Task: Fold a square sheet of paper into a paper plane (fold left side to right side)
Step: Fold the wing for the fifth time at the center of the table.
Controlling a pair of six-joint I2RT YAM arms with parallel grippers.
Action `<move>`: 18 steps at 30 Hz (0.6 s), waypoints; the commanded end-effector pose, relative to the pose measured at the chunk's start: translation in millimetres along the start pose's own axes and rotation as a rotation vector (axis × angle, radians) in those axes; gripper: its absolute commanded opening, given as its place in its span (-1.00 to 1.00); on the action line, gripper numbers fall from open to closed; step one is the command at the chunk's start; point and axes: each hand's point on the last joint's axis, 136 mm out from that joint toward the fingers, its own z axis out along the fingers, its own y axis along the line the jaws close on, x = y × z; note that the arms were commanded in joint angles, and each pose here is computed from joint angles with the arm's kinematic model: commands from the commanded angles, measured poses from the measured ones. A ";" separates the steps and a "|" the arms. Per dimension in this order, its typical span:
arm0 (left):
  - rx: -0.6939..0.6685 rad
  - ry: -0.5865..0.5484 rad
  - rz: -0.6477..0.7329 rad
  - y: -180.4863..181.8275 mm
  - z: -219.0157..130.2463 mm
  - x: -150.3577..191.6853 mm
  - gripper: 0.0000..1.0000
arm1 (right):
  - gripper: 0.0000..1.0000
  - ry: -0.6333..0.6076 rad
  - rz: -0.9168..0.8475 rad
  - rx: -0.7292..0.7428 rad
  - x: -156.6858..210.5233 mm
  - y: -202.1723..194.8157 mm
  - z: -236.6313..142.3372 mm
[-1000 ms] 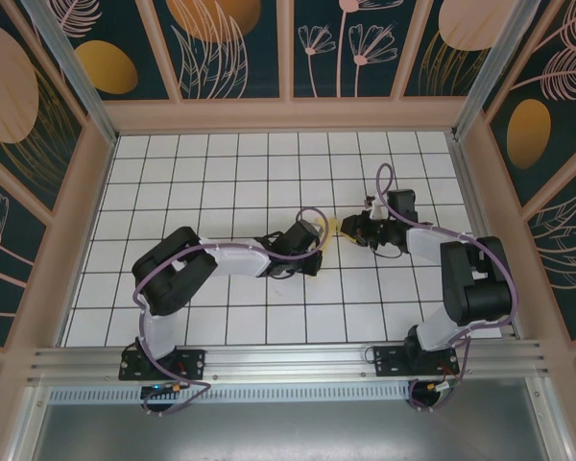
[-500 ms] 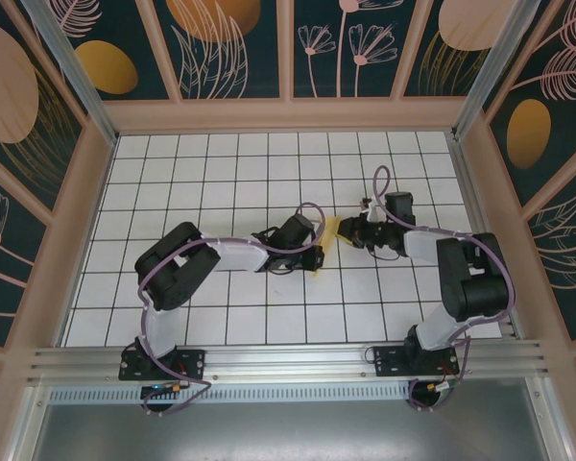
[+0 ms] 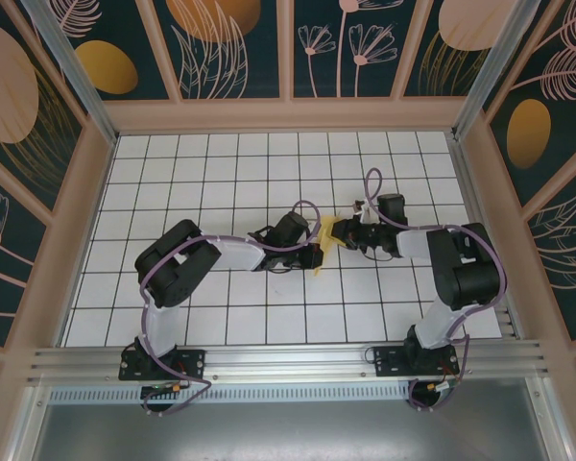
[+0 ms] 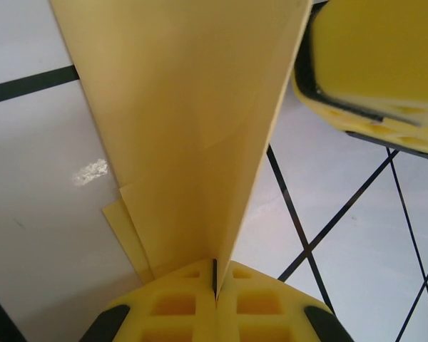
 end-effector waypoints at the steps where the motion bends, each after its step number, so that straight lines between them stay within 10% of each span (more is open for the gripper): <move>1: -0.028 0.046 -0.042 18.0 6.7 15.6 -0.91 | -0.62 0.006 -0.029 -0.033 -6.3 9.2 6.9; 18: -0.021 0.055 -0.053 19.9 7.7 16.4 -0.82 | -0.62 0.012 -0.002 -0.010 -11.0 -7.5 18.3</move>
